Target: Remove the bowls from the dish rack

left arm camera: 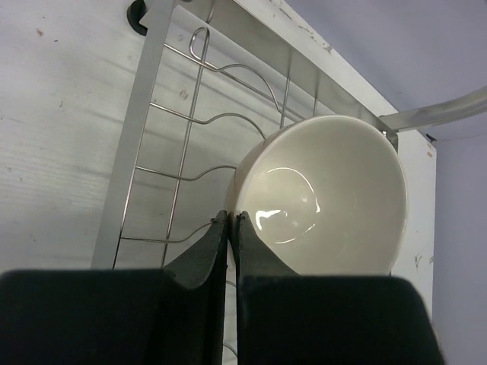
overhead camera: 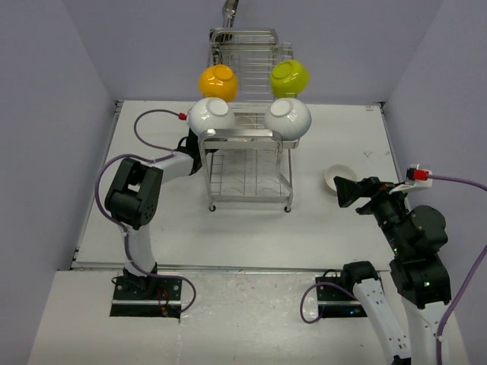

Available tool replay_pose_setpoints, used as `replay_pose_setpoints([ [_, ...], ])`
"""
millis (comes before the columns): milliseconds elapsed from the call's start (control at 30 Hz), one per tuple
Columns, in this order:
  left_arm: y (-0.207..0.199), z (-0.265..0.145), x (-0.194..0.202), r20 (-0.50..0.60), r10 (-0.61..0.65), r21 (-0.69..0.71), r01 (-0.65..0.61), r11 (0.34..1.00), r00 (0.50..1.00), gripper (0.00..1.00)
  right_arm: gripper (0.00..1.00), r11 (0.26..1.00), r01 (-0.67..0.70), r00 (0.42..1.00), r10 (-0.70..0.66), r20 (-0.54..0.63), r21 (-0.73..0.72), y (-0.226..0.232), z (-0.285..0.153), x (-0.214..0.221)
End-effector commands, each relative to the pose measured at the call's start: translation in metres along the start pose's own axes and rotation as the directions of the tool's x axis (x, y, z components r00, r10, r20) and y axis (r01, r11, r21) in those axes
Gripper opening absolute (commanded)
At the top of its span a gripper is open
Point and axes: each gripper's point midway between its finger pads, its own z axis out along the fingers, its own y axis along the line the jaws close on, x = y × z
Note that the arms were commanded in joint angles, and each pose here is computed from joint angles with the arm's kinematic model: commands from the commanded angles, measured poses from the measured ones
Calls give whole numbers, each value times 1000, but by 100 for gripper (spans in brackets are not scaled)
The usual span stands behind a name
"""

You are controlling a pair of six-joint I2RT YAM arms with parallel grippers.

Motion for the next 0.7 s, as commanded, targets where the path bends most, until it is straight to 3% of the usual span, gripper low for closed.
replay_pose_setpoints([
  [0, -40, -19, -51, 131, -83, 128, 66, 989, 988, 0, 99, 1000, 12, 1000, -12, 23, -8, 2, 4, -7],
  [667, -46, -51, -94, 193, -128, 205, 88, 975, 973, 0, 99, 1000, 9, 1000, -9, 24, -12, 3, 4, -6],
])
